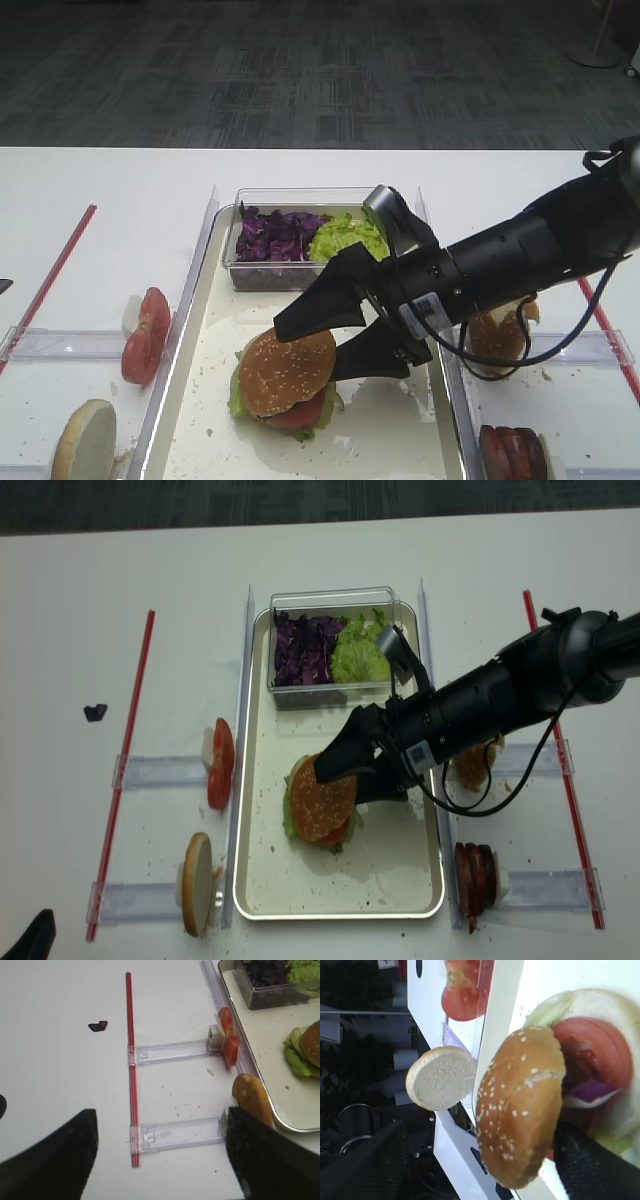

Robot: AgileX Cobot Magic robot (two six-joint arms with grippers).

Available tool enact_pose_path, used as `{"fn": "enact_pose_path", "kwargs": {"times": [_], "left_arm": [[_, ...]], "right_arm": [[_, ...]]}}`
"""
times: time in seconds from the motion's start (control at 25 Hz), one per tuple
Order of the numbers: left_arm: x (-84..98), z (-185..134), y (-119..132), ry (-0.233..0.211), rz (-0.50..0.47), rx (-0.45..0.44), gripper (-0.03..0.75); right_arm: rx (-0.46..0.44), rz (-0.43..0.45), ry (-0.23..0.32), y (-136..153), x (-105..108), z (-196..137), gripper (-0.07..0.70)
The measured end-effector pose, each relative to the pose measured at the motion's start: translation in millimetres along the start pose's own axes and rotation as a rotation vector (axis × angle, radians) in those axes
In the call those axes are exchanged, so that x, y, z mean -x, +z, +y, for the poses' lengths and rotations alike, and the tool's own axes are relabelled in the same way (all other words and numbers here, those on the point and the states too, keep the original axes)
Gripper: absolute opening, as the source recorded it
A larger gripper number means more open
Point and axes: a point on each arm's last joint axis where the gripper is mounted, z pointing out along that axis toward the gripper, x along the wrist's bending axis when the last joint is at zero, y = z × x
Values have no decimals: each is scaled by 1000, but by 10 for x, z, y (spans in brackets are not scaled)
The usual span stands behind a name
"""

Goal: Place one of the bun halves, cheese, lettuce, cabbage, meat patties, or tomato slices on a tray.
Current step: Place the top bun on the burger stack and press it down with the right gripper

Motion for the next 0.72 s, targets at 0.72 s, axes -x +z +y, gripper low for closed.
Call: {"fn": "enact_pose_path", "kwargs": {"times": [0.72], "left_arm": [[0,0,0,0,0,0,491]], "right_arm": [[-21,-26,18,-14,29,-17,615]]}}
